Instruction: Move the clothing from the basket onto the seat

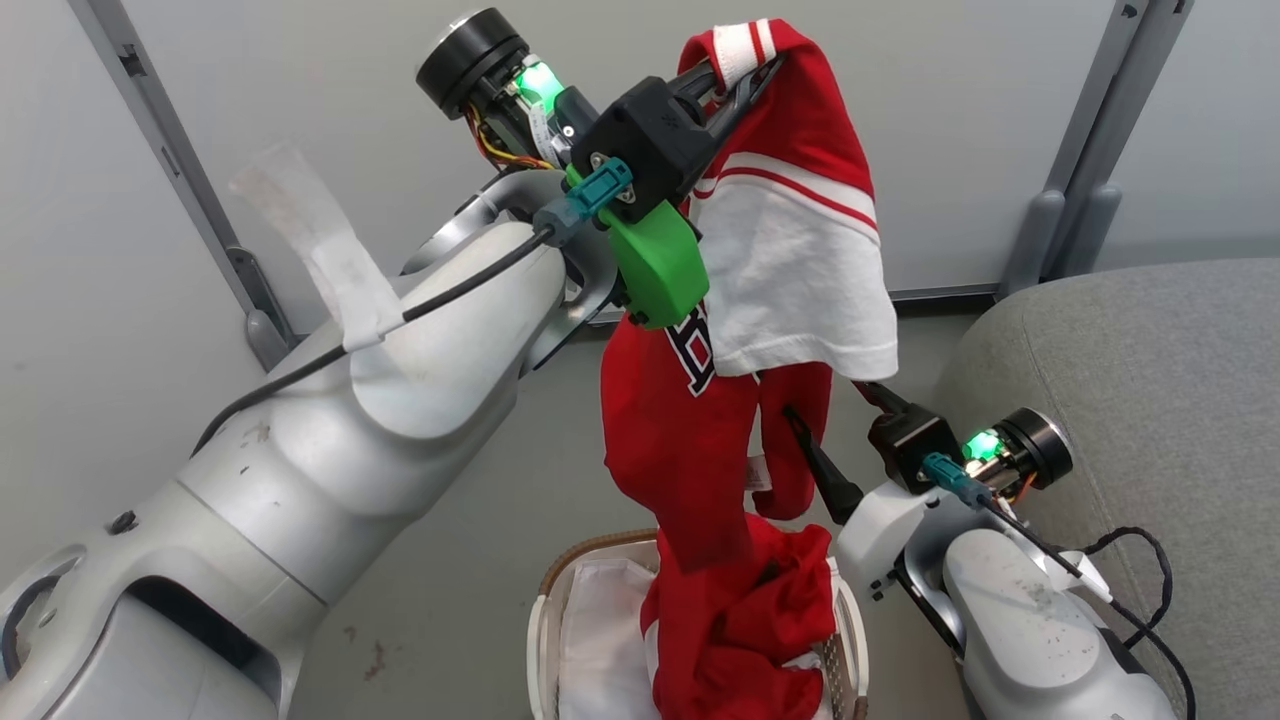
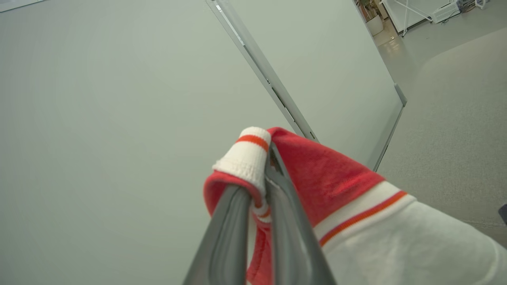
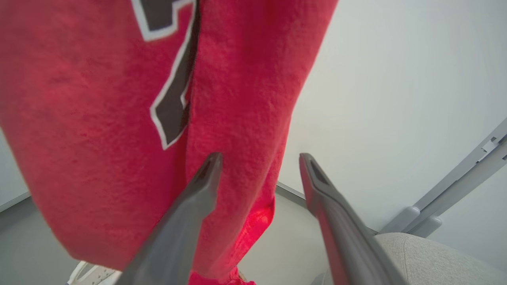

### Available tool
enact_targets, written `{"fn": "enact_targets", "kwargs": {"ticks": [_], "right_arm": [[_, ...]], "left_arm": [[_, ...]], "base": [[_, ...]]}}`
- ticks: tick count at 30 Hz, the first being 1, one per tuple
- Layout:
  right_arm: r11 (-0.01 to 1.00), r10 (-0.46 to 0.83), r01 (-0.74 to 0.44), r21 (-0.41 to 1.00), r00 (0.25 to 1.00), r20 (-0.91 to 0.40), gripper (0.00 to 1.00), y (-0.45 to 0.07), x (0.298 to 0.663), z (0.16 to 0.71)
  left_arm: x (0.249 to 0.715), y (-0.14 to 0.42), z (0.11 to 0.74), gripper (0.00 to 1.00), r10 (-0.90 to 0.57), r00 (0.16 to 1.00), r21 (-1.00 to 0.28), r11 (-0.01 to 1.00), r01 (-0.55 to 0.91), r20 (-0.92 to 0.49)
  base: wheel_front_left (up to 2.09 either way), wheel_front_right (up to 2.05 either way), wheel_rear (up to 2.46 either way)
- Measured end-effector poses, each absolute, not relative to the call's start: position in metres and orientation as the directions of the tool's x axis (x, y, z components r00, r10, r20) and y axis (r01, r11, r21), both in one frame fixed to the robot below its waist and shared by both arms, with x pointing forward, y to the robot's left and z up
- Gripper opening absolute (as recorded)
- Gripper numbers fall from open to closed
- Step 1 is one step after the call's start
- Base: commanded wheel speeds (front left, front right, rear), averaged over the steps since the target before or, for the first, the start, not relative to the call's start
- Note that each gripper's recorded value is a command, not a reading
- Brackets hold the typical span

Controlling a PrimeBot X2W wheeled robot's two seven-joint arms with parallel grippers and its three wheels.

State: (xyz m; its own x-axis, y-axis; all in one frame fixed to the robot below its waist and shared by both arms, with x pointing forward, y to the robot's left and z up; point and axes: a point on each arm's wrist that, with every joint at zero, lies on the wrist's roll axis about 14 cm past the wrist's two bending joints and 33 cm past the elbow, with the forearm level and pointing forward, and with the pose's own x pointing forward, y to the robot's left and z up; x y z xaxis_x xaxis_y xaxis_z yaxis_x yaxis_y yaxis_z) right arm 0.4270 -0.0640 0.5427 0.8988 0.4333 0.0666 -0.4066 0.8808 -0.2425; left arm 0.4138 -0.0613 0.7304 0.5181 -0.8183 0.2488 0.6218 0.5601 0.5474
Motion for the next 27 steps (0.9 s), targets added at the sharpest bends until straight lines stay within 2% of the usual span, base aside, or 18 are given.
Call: {"fn": "enact_targets", "kwargs": {"ticks": [9,10,11,12,13,27], "right_arm": [[0.861,0.486,-0.465,-0.208,0.872,0.059,1.00,-0.041,0.431,0.546],[0.858,0.491,-0.472,-0.201,0.869,0.055,0.92,-0.039,0.431,0.545],[0.853,0.500,-0.483,-0.196,0.865,0.048,0.45,-0.036,0.430,0.543],[0.850,0.506,-0.490,-0.194,0.862,0.040,0.25,-0.033,0.429,0.541],[0.848,0.508,-0.493,-0.195,0.860,0.038,0.00,-0.033,0.430,0.542],[0.875,0.471,-0.455,-0.165,0.879,0.073,0.00,-0.049,0.433,0.549]], "left_arm": [[0.395,-0.063,0.743,0.00,-0.836,0.471,0.547,0.544,0.636,0.282],[0.394,-0.063,0.744,0.00,-0.836,0.468,0.544,0.544,0.639,0.286],[0.392,-0.062,0.746,0.00,-0.836,0.466,0.543,0.544,0.639,0.290],[0.392,-0.061,0.747,0.00,-0.836,0.465,0.542,0.546,0.639,0.293],[0.392,-0.059,0.747,0.00,-0.834,0.467,0.542,0.548,0.637,0.293],[0.426,-0.029,0.713,0.00,-0.765,0.590,0.417,0.639,0.646,0.258]], "base": [[0.00,0.00,0.00],[0.00,0.00,0.00],[0.00,0.00,0.00],[0.00,0.00,0.00],[0.00,0.00,0.00],[0.00,0.00,0.00]]}}
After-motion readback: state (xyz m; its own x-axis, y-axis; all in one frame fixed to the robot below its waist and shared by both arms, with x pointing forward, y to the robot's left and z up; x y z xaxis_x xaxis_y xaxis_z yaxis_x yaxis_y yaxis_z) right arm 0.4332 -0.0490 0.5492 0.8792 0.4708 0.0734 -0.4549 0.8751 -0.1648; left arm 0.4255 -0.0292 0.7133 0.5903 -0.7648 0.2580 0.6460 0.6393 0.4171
